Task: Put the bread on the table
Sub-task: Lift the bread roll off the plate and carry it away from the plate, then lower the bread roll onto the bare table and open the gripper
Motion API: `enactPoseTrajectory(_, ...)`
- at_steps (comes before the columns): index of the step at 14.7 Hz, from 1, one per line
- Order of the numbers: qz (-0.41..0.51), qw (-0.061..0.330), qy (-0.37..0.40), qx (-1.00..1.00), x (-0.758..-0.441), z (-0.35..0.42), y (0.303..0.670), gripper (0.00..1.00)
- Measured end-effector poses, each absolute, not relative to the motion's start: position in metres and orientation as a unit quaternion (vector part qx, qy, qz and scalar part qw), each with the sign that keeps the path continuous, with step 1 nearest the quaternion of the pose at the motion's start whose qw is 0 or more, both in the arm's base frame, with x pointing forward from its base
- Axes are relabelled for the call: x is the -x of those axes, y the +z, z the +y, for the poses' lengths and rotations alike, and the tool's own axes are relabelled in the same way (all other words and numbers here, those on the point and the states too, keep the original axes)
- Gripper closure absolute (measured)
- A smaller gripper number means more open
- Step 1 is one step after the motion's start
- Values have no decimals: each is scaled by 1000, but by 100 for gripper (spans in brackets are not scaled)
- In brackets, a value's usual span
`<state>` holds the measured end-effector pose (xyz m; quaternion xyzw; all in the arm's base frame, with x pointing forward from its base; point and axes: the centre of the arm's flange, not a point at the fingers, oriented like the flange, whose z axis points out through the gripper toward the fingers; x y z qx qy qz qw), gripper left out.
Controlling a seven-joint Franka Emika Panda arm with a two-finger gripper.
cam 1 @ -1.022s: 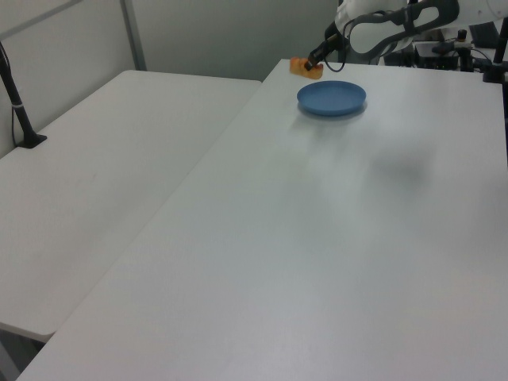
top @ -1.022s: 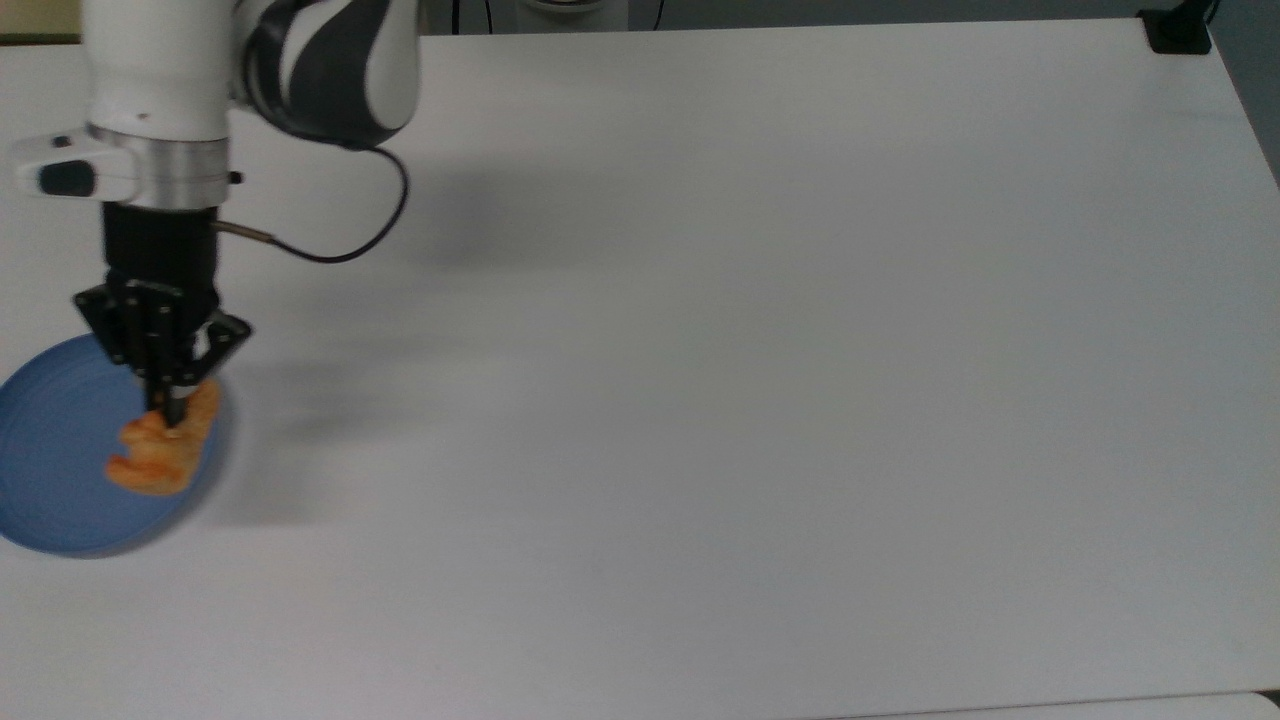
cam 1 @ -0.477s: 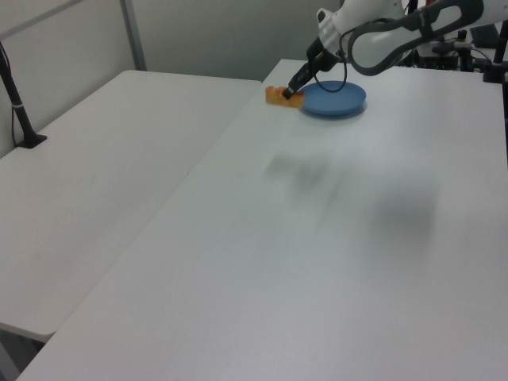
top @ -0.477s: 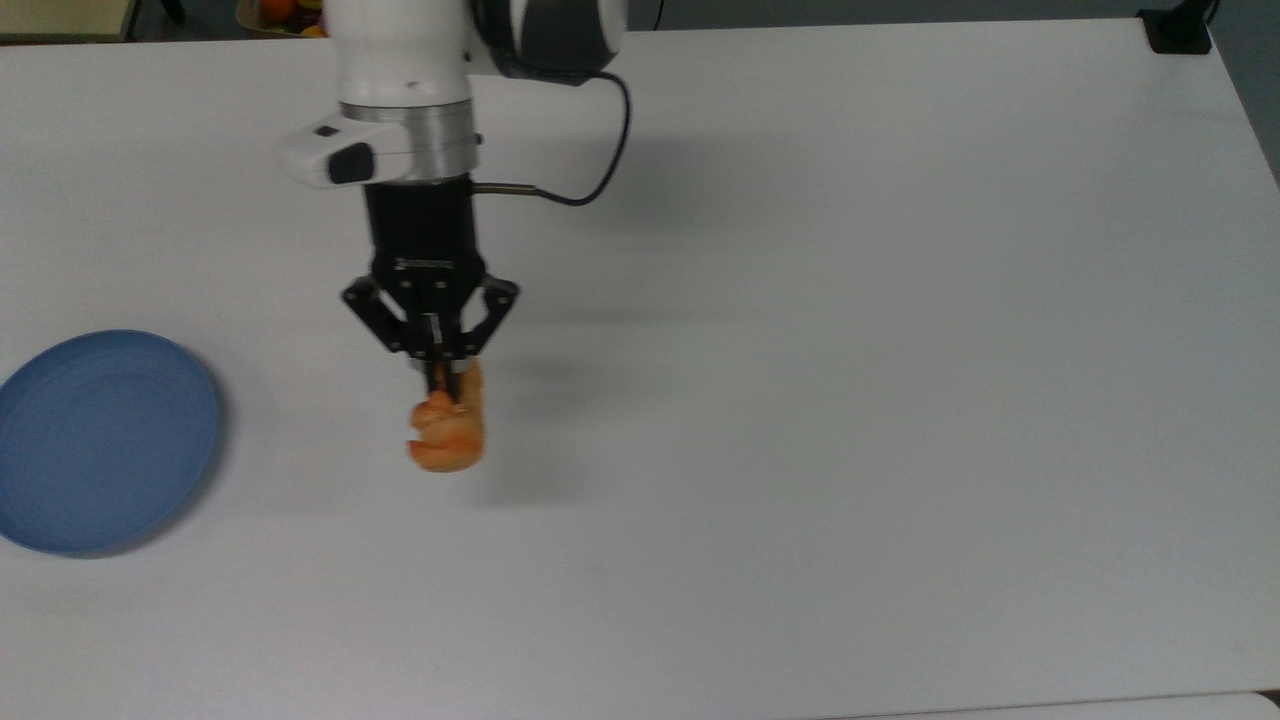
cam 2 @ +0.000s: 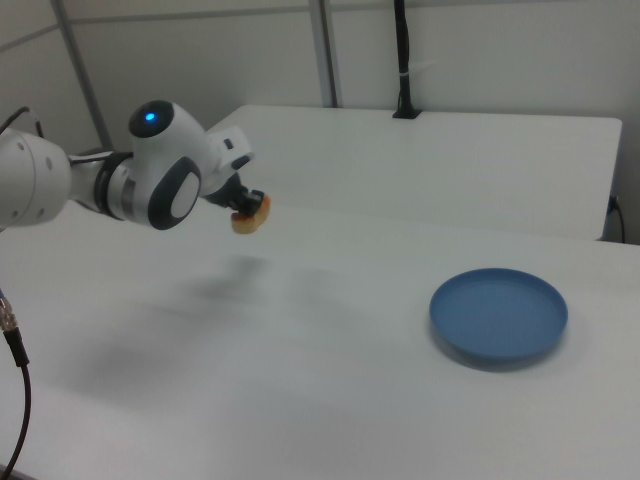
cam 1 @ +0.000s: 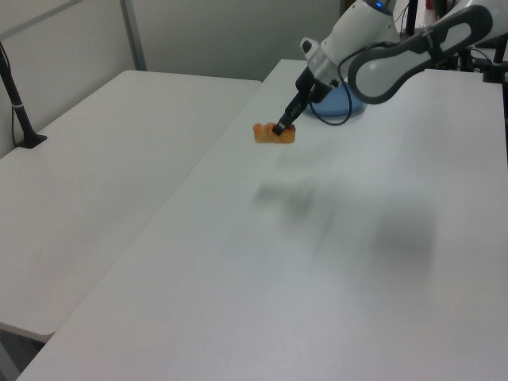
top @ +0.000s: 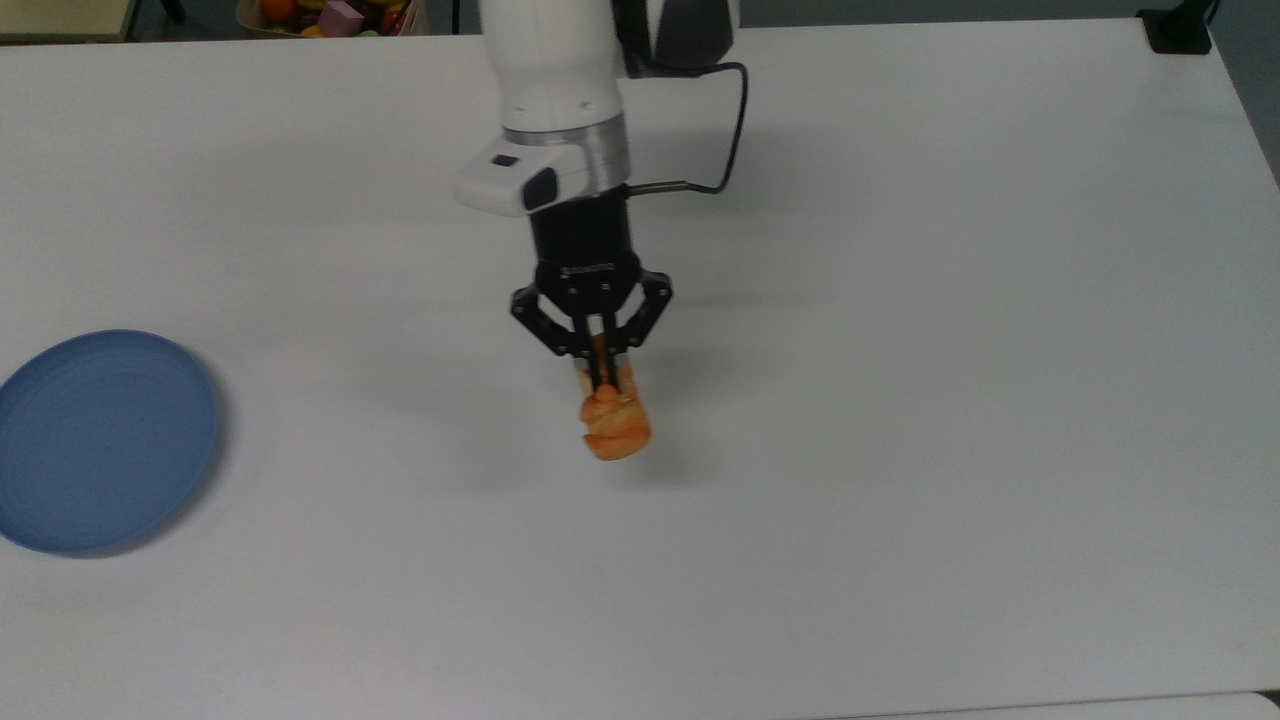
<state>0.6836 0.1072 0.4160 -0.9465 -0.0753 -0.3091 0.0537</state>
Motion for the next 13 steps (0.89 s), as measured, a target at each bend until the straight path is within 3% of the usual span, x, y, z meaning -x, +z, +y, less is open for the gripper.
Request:
enactPoseTrajectory(9,-97,18,-259,961,-674,163,333,91)
enactPoseTrajectory(13,-107,7,-249,963,-670,178,311,83)
